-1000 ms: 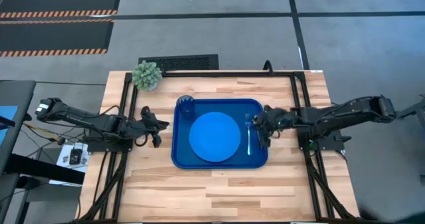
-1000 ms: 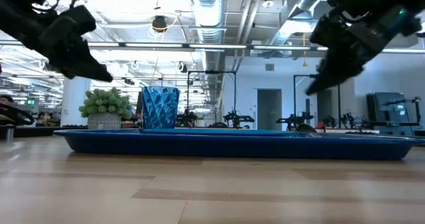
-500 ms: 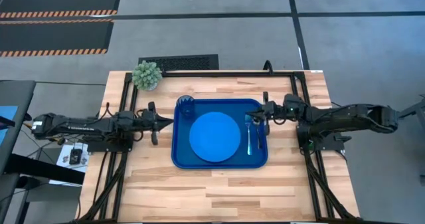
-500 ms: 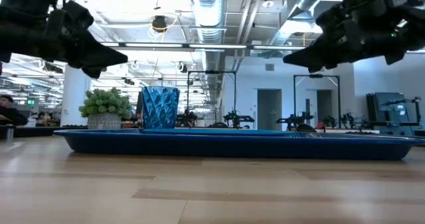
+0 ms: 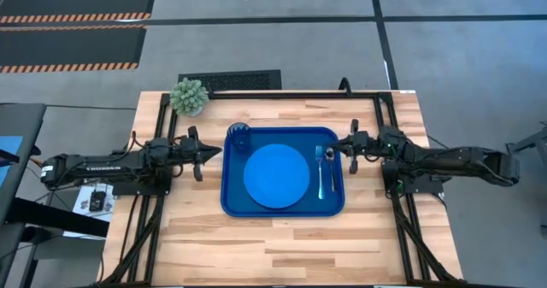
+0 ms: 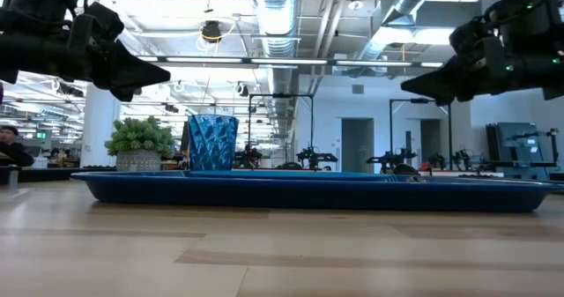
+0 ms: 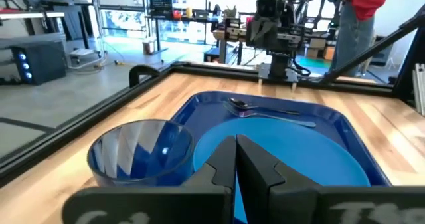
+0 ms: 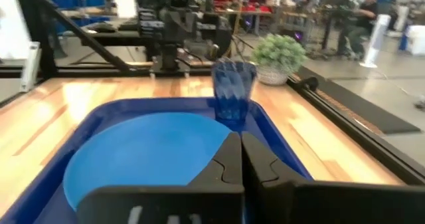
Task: Pick and place plate/cup/fork/spoon on tray
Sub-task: Return to Home Position
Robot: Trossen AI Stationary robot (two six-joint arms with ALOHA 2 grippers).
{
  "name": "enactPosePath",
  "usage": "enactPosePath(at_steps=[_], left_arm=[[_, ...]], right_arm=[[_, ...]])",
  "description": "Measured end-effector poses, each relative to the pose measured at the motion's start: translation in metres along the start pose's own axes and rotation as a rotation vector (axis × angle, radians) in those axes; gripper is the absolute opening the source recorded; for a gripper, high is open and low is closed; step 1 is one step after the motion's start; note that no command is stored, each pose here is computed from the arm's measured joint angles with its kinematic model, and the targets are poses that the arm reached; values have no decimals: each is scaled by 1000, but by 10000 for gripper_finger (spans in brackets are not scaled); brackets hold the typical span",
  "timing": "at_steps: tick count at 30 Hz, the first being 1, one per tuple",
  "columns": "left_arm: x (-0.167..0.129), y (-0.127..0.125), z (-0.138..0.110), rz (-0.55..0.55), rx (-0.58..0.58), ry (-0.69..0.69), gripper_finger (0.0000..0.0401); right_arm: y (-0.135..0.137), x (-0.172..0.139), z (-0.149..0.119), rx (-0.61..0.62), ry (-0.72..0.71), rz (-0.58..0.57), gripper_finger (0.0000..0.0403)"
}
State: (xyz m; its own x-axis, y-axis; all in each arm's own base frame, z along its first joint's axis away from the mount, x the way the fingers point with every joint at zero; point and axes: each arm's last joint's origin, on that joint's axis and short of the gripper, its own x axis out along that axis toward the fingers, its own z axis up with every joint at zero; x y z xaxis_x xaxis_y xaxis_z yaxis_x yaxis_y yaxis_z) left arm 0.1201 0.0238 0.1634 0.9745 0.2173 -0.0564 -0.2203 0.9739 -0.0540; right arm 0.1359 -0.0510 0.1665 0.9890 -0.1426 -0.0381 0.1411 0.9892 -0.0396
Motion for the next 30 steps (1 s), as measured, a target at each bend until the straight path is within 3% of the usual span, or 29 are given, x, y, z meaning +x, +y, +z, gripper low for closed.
enactPosePath(at_steps=[9,17,30], left_arm=[[-12,2,-1,70,-42,0,0],[-26,2,7,58,-23,-124,0],[-25,2,5,59,-12,-106,0]], right_arm=[[4,-18,3,14,-10,-154,3],[17,-26,-3,13,21,-172,3],[19,-45,2,-43,-73,-156,3]])
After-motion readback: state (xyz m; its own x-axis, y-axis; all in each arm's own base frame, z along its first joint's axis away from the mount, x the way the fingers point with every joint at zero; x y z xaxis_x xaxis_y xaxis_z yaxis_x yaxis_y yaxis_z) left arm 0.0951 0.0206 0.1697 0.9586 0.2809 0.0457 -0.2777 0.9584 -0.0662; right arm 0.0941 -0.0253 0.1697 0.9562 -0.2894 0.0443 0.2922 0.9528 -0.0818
